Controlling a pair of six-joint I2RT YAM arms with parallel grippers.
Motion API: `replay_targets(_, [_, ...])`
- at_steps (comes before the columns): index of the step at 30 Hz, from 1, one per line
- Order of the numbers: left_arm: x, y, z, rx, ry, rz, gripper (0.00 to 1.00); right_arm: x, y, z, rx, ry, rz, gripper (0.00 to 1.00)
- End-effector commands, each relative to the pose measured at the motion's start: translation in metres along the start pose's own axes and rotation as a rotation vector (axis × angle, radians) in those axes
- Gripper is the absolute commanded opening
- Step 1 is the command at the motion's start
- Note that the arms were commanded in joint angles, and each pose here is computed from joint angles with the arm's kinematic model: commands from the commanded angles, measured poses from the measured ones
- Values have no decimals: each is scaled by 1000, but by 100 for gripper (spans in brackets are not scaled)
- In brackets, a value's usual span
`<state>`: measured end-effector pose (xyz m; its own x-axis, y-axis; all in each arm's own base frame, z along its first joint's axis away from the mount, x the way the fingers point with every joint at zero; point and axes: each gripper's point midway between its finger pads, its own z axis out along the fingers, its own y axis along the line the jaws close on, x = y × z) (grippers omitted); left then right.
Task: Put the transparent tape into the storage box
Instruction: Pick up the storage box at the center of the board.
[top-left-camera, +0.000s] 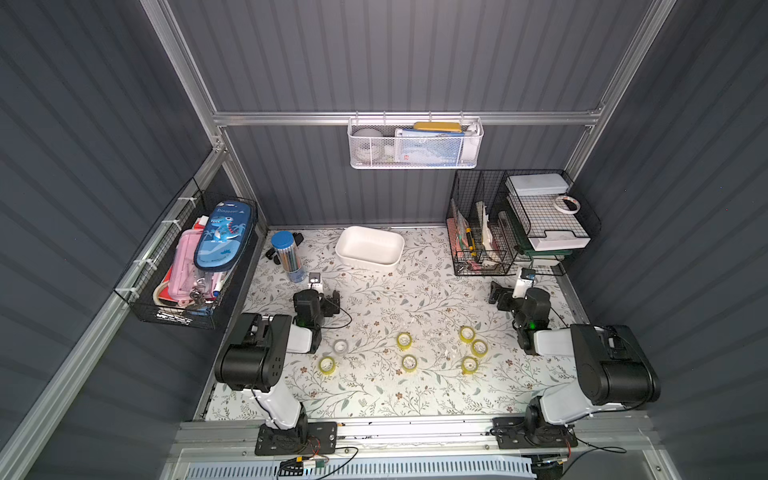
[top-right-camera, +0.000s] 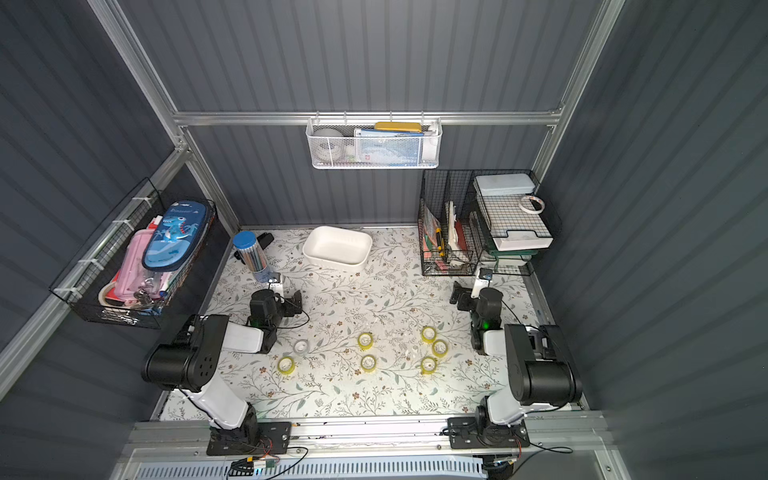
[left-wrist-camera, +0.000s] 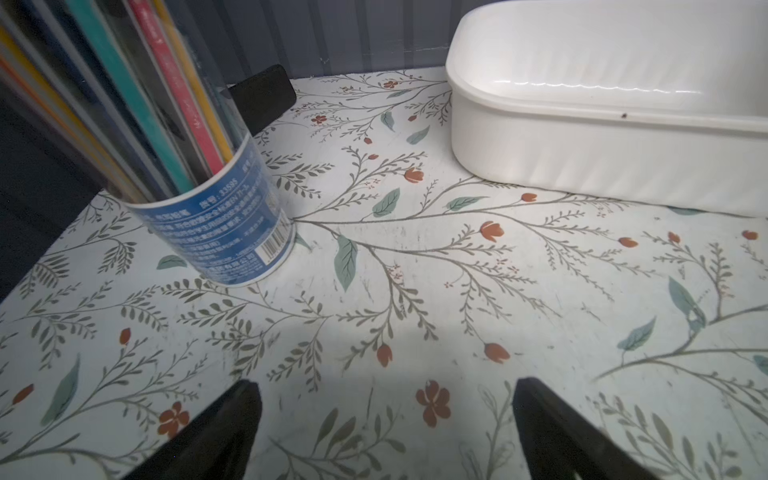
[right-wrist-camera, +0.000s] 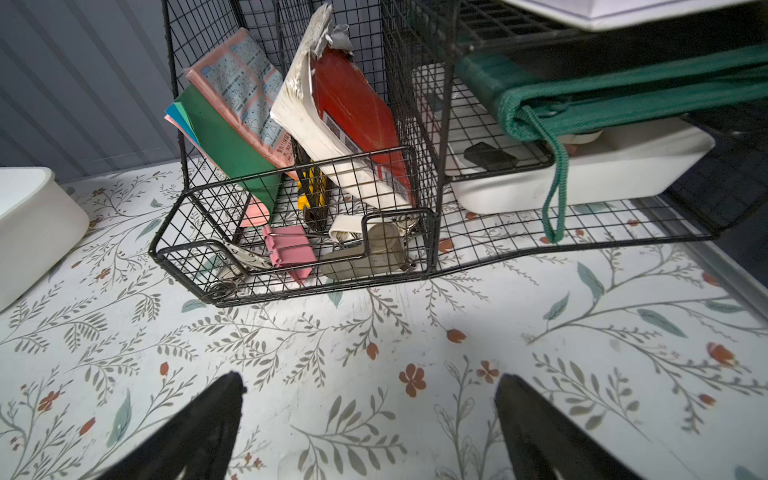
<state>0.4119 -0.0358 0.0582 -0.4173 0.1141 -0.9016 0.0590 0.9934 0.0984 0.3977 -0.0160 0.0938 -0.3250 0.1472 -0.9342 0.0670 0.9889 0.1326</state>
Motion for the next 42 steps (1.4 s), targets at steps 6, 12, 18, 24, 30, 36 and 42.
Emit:
replay_targets(6, [-10, 0, 2, 10, -26, 6, 99, -2, 2, 2, -5, -9, -13, 99])
replay_targets(12, [-10, 0, 2, 11, -26, 7, 99, -1, 1, 2, -4, -6, -11, 99])
replay_targets(18, [-10, 0, 2, 10, -27, 7, 99, -1, 2, 2, -6, -6, -12, 99])
replay_targets(24, [-13, 11, 1, -53, -10, -15, 99, -6, -5, 0, 37, -23, 9, 99])
replay_targets(30, [-45, 8, -9, -19, 20, 7, 99, -38, -6, -16, 128, 142, 74, 99])
replay_targets(36, [-89, 6, -32, 16, 17, -66, 99, -69, 27, -51, 121, 385, 335, 99])
replay_targets(42, [-132, -3, -55, 67, 23, -129, 100, -89, 61, -74, 186, 537, 499, 99])
